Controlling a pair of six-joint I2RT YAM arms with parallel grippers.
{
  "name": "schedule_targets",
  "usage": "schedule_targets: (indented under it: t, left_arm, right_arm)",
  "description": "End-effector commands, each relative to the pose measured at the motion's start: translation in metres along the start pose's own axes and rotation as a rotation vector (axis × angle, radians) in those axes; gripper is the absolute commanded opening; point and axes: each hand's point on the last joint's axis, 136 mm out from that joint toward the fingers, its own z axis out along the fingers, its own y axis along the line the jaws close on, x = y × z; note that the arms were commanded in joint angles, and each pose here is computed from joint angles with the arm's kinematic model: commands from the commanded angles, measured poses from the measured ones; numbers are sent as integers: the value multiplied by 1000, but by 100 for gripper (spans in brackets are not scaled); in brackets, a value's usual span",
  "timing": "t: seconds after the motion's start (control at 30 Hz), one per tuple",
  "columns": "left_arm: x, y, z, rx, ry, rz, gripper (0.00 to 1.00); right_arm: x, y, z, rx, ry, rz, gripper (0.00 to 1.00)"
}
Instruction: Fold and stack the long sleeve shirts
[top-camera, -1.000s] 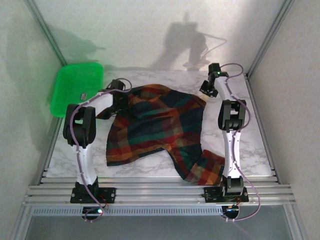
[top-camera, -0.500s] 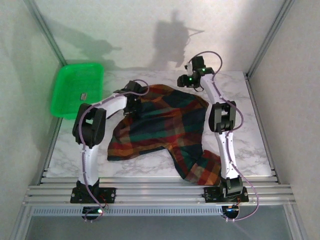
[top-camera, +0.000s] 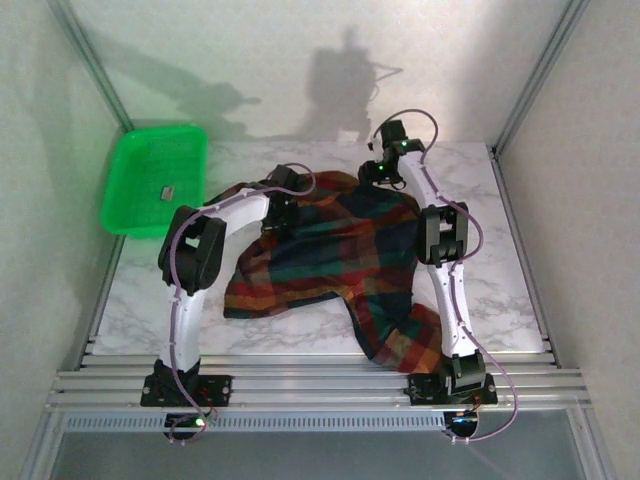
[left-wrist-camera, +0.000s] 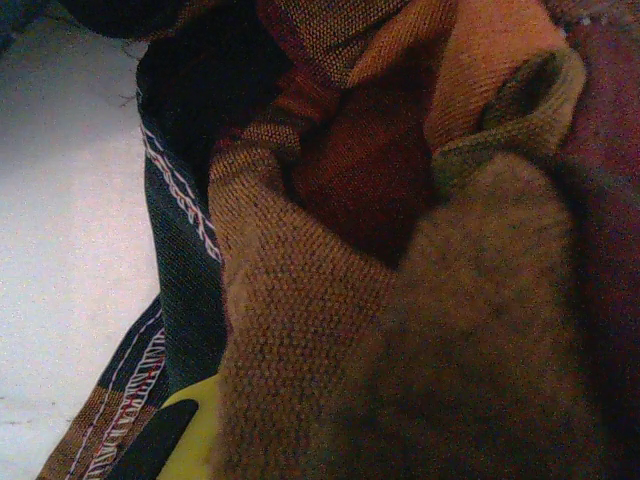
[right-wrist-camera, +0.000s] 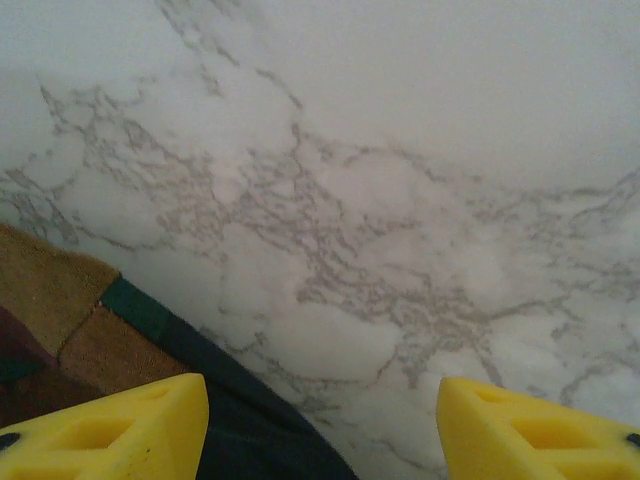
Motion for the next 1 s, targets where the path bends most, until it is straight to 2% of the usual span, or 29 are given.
schedule_targets:
  t: [0.0, 0.23, 0.4, 0.43, 0.53, 0.6, 0.67, 0.83, 0.97]
  left_arm:
    - [4, 0, 3, -24, 9, 20, 1]
    - [0, -7, 5, -14, 9, 28, 0]
    - [1, -7, 5, -23, 11, 35, 0]
    - [1, -6, 4, -25, 12, 37, 0]
    - [3, -2, 0, -39, 11, 39, 0]
    - [5, 5, -3, -53, 10, 31, 0]
    - [7, 15, -6, -65, 9, 11, 0]
    - [11, 41, -21, -87, -15, -38, 0]
    - [8, 61, -34, -103, -50, -101, 0]
  right_arm:
    - [12, 12, 2, -17, 58, -34, 62]
    - [27, 32, 8, -59, 110, -56, 64]
    - [50, 29, 22, 36, 200, -35, 61]
    - [52, 21, 23, 80, 210, -17, 56]
    - [55, -1, 24, 196, 217, 56, 24]
    - [52, -18, 20, 250, 195, 128, 10]
    - [46, -37, 12, 306, 156, 216, 1]
    - [19, -78, -19, 354, 4, 397, 0]
    - [6, -108, -45, 394, -68, 498, 0]
